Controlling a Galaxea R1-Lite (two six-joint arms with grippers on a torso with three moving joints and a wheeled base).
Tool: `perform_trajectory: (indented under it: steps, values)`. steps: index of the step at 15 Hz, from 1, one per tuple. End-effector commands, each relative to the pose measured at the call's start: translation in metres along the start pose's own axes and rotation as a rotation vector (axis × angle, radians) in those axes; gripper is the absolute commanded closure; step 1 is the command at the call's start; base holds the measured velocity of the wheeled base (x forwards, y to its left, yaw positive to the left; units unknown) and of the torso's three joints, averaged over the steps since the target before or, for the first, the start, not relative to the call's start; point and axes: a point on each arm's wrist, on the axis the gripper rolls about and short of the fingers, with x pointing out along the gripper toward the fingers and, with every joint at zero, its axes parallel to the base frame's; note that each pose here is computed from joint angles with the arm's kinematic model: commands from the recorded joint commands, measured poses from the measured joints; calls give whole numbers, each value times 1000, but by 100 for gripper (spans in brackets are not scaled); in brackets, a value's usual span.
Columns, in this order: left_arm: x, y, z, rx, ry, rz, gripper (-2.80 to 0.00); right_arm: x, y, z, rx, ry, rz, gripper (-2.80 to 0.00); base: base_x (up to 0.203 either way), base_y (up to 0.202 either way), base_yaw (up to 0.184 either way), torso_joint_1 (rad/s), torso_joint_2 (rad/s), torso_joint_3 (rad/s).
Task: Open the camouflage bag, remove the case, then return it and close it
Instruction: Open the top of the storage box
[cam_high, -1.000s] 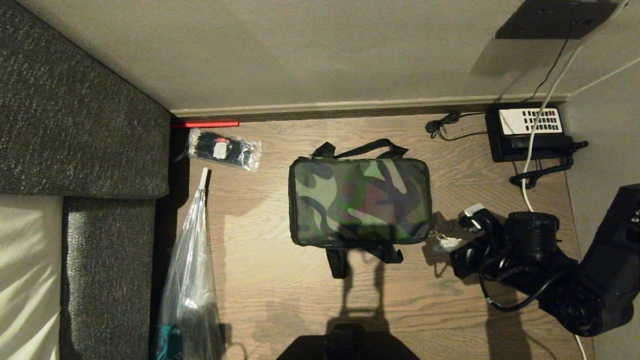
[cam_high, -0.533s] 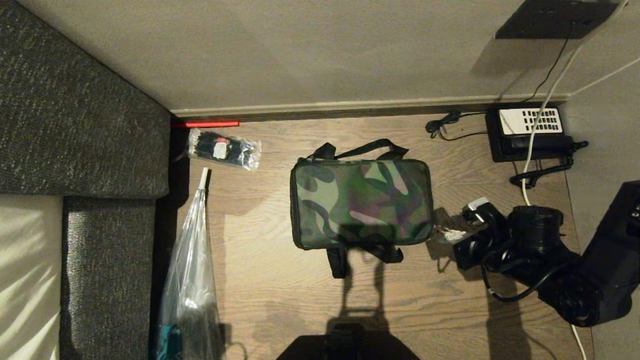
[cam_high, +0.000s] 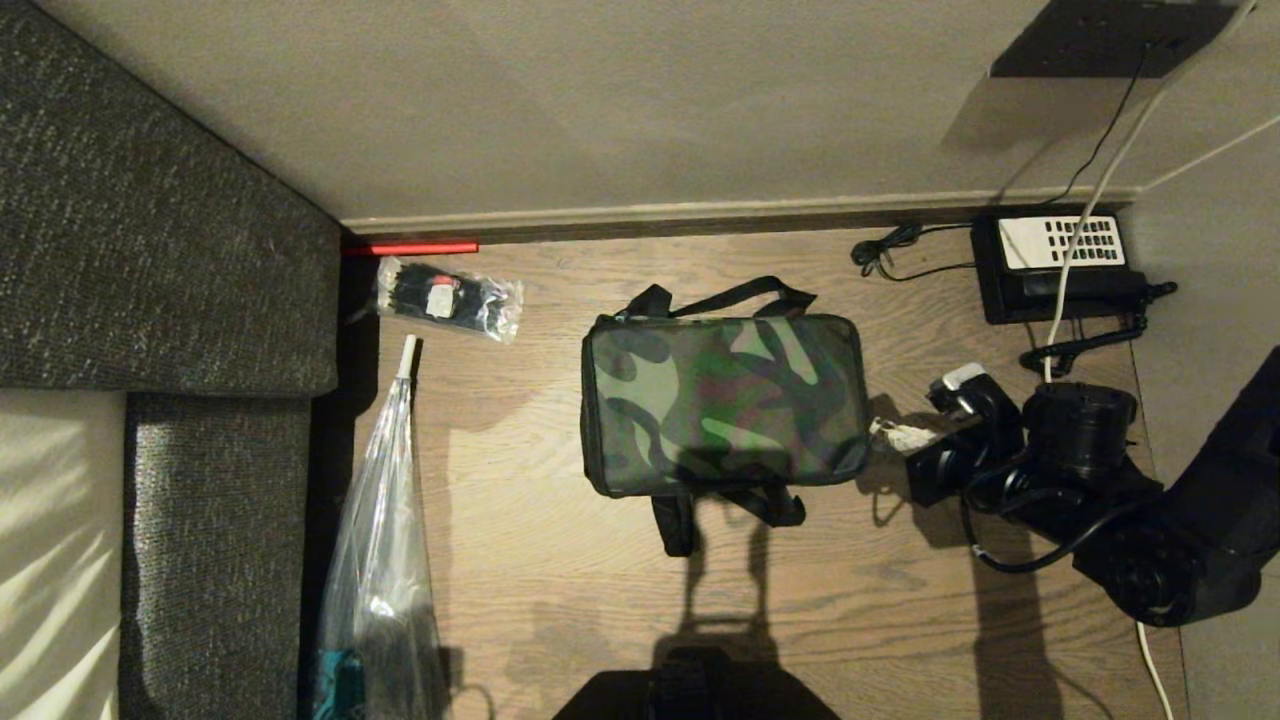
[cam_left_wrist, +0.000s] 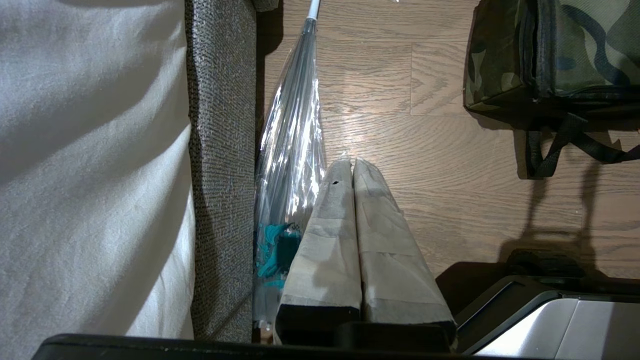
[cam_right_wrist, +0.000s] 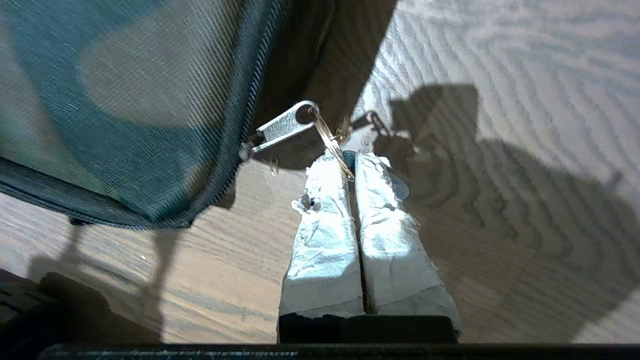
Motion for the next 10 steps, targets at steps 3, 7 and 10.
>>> perform_trajectory:
  steps: [3,7,10]
  values:
    - [0,0,-1,0,2,1,0,0,-1,12,-11,-58,10,0,0,0,0,0,0,0]
    - [0,0,-1,0,2,1,0,7,-1,18,-16,-86,11,0,0,0,0,0,0,0]
    - [0,0,-1,0,2,1,0,12,-4,23,-19,-112,3,0,0,0,0,0,0,0]
